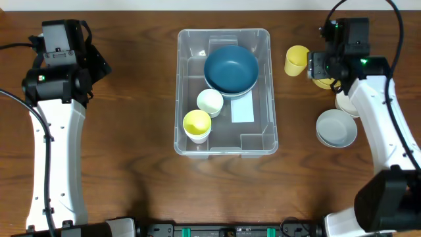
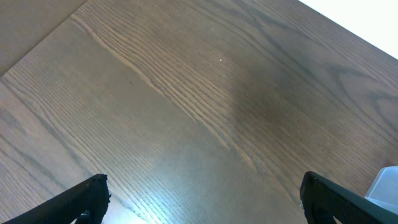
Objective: Pack container
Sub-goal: 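Move the right gripper back to the yellow cup at the right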
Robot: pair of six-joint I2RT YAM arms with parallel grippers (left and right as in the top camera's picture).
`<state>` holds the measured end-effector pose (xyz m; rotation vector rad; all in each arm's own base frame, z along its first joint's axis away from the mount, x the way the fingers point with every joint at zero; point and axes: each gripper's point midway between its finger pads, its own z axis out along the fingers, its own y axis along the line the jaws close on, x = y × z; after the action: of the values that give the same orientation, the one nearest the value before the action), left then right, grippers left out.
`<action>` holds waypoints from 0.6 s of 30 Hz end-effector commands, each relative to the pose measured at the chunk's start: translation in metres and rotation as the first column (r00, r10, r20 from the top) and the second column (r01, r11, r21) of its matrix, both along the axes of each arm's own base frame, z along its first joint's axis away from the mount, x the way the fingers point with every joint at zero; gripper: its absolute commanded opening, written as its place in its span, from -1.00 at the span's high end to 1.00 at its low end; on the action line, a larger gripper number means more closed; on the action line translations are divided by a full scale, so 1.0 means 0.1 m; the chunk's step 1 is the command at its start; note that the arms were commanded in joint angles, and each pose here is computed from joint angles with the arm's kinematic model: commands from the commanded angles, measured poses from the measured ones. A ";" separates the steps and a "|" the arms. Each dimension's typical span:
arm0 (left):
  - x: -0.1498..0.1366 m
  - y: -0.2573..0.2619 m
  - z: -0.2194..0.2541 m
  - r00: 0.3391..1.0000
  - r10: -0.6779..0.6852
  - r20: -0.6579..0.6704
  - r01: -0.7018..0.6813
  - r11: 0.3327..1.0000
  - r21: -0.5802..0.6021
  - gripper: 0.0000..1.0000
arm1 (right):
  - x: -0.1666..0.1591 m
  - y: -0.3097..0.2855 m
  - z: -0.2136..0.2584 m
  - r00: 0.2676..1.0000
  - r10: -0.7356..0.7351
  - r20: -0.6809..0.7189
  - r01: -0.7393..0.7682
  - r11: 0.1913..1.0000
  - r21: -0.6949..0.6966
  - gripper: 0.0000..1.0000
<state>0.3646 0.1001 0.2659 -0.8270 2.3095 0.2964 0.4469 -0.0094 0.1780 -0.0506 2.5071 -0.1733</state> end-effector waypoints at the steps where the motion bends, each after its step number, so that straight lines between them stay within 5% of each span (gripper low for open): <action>1: -0.01 0.05 0.08 1.000 0.020 0.016 -0.021 1.000 0.015 -0.96 | 0.06 -0.10 -0.04 0.989 -0.150 0.010 0.149 0.984 0.095 -0.50; 7: -0.01 0.05 0.08 1.000 0.020 0.016 -0.021 1.000 0.015 -0.96 | 0.26 0.02 -0.04 0.979 -0.198 0.050 0.177 0.945 0.274 -0.49; 18: -0.01 0.05 0.08 1.000 0.020 0.016 -0.021 1.000 0.015 -0.96 | 0.52 0.00 -0.43 0.949 -0.315 0.017 0.287 0.883 0.372 -0.40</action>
<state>0.3646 0.1001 0.2659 -0.8270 2.3095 0.2964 0.4928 -0.0062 0.1501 0.3682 2.4117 0.1119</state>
